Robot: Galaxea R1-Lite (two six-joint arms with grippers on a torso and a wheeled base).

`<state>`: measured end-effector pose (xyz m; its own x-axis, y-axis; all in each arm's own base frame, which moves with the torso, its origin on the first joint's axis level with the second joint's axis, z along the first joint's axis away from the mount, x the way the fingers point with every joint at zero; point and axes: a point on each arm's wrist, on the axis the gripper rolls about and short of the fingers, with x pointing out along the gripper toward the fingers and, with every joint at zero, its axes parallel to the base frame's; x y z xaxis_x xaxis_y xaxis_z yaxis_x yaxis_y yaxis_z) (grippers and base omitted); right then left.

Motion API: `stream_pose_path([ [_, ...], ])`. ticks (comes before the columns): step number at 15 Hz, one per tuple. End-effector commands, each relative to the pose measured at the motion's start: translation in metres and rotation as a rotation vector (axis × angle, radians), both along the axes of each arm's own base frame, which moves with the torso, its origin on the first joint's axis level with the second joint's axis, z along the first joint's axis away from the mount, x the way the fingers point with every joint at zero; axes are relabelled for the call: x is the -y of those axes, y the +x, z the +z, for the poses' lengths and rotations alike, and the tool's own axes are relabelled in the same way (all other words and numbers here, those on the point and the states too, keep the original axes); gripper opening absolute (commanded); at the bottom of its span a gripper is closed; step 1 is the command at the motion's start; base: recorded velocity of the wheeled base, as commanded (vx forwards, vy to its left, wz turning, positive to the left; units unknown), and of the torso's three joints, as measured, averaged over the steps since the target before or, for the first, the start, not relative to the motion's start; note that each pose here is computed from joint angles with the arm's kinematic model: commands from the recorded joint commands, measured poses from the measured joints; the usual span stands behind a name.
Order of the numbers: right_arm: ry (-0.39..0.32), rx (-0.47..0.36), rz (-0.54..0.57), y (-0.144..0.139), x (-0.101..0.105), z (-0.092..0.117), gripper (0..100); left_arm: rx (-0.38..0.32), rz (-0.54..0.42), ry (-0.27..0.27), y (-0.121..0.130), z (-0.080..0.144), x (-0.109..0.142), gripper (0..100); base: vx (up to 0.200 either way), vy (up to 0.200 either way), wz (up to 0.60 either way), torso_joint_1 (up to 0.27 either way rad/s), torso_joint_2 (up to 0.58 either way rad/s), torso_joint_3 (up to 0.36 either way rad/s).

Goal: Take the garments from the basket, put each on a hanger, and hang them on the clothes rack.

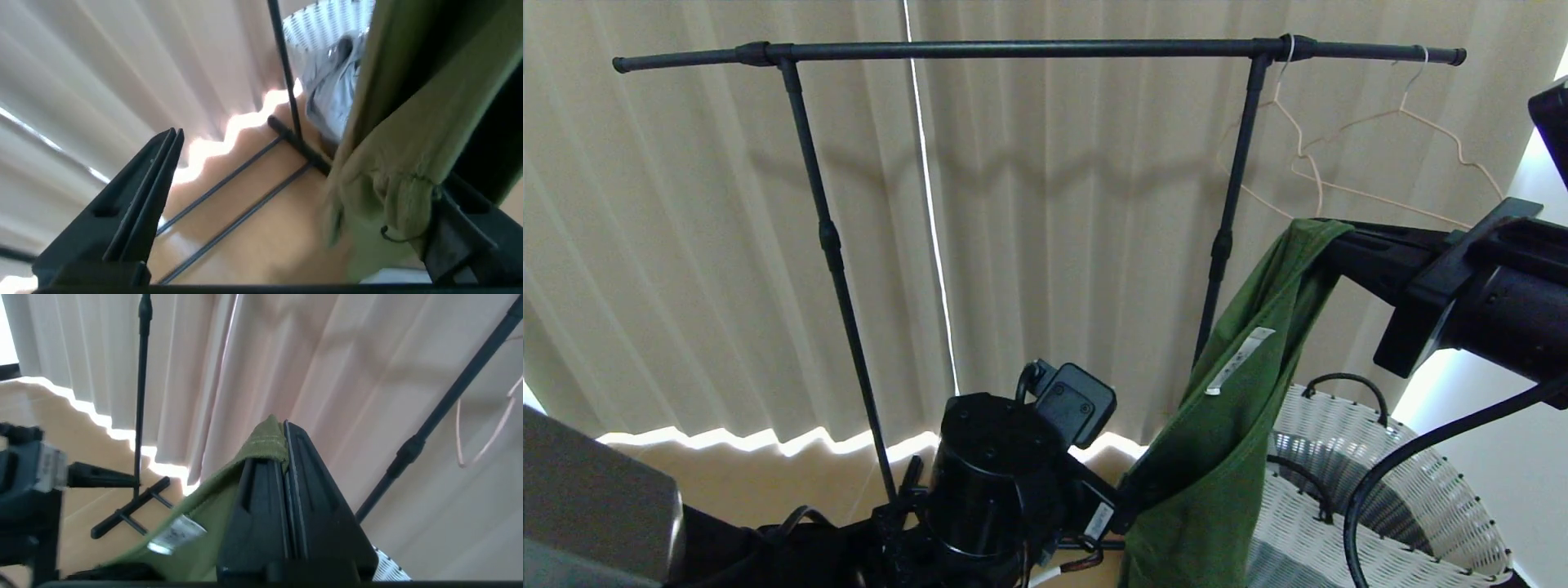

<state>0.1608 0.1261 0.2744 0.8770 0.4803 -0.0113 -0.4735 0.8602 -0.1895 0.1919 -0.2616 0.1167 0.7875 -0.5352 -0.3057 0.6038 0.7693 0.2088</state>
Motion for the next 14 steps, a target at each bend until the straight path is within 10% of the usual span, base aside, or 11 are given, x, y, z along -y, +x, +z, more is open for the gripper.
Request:
stream_pose_path([
  [1,-0.001,-0.001,-0.001,0.000,0.000,0.000,0,0.006,0.013,-0.006,-0.002,0.005,-0.010,100,0.000,0.000,0.00,0.000,0.00,0.000],
  [3,-0.001,-0.001,-0.003,0.000,0.000,0.000,0,0.004,0.016,-0.004,-0.005,0.006,-0.015,100,0.000,0.000,0.00,0.000,0.00,0.000],
  [4,-0.002,-0.002,-0.003,0.001,0.000,0.000,0,0.004,0.016,0.001,-0.007,0.006,-0.018,0,0.000,0.000,0.00,0.000,0.00,0.000],
  [10,-0.005,-0.037,-0.129,0.014,0.024,-0.012,0,0.271,0.011,0.115,-0.036,0.040,-0.074,0,0.000,0.000,0.00,0.000,0.00,0.000],
  [14,0.071,-0.069,-0.105,0.013,0.025,-0.013,0,0.342,0.153,0.095,-0.044,0.144,-0.130,0,0.000,0.000,0.00,0.000,0.00,0.000],
])
